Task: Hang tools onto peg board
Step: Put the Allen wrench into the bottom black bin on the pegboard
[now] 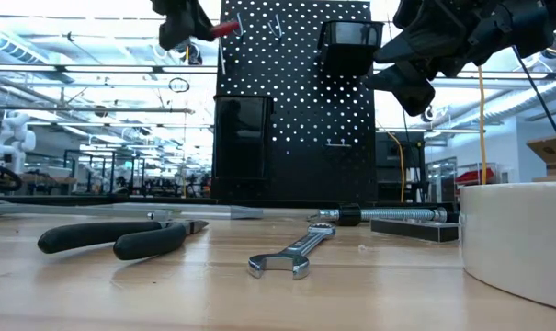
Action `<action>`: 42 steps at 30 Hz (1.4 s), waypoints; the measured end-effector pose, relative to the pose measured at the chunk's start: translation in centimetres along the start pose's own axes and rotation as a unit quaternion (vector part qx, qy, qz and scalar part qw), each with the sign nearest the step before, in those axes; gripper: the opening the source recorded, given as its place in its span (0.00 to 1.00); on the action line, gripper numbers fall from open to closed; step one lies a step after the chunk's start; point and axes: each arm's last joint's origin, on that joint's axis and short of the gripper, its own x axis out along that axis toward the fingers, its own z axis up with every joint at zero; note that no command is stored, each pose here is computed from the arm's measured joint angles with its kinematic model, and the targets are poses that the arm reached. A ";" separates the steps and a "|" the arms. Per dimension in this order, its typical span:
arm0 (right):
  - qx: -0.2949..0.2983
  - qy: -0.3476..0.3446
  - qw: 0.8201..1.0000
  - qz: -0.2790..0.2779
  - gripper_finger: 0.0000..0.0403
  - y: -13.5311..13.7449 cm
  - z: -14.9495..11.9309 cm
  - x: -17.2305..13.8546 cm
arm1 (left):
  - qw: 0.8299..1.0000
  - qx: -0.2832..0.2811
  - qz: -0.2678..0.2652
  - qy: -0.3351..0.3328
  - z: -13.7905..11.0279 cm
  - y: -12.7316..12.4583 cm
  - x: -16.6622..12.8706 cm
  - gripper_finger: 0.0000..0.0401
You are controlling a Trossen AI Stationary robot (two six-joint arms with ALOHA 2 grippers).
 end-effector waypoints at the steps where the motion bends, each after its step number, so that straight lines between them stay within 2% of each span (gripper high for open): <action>1: 0.000 0.000 1.000 0.000 0.44 0.0 0.0 0.0 | 1.000 0.011 0.001 0.006 0.1 -0.3 0.2 0.21; 8: -0.002 0.000 1.000 0.000 0.44 0.0 0.0 0.0 | 0.998 0.051 0.013 0.031 1.1 -1.8 1.3 0.21; 13: -0.006 0.001 1.000 0.000 0.44 0.0 0.0 0.0 | 0.997 0.044 0.037 0.042 1.7 -2.0 1.7 0.21; 42: -0.008 0.004 1.000 -0.001 0.44 0.0 -0.1 0.0 | 0.997 0.060 0.025 0.043 1.8 -2.8 2.2 0.21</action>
